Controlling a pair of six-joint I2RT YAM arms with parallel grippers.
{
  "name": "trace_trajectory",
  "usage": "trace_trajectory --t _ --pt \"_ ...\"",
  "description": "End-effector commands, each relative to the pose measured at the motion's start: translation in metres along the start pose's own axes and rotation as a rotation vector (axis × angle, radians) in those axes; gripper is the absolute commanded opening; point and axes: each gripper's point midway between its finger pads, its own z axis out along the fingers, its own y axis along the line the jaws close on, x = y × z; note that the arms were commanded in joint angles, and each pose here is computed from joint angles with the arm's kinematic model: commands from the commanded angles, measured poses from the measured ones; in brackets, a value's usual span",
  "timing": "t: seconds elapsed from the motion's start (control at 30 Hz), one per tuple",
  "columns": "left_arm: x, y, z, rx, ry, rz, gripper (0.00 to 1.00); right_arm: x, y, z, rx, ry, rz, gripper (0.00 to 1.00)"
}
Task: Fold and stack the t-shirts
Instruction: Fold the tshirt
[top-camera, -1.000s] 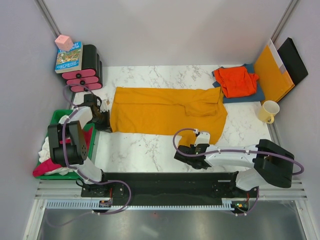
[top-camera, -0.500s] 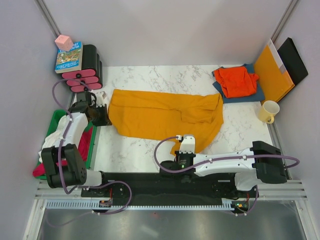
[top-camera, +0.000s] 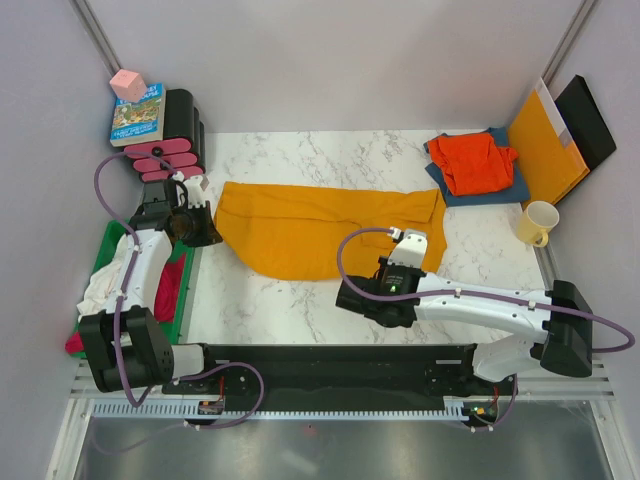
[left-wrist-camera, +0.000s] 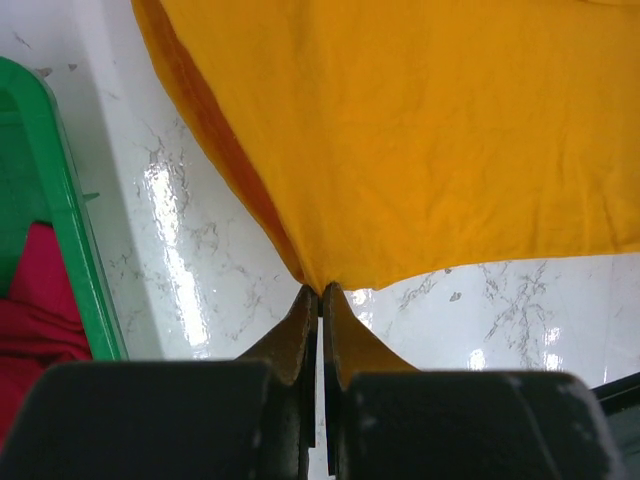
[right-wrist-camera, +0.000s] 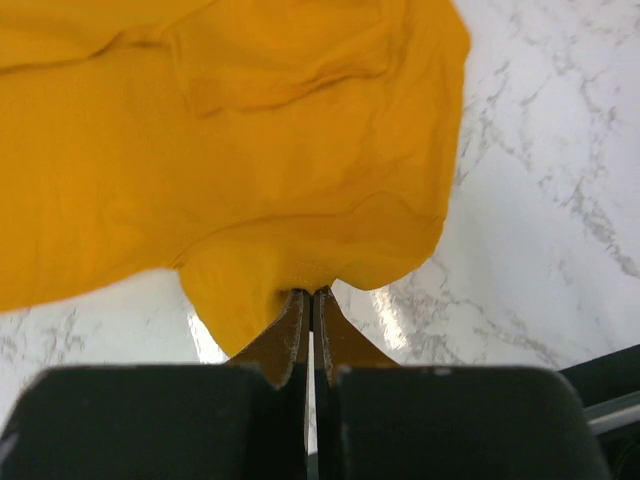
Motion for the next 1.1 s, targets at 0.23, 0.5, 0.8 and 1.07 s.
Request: trace_trajectory --t 0.23,0.5,0.8,1.07 --pt "-0.039 0.003 0.004 -0.005 -0.060 0.005 0.02 -0.070 -0.019 0.053 0.112 -0.110 -0.015 0.00" --pt "-0.068 0.016 0.019 -0.036 -0.075 0.002 0.02 -0.105 -0.011 0.101 0.160 -0.108 -0.008 0.00" --pt "-0.107 0.030 0.043 -0.057 -0.094 -0.015 0.02 -0.137 -0.015 0.156 0.213 -0.096 0.006 0.00" --pt "-0.119 0.044 0.073 -0.072 -0.067 -0.058 0.02 -0.150 -0.007 0.203 0.238 -0.074 0.002 0.00"
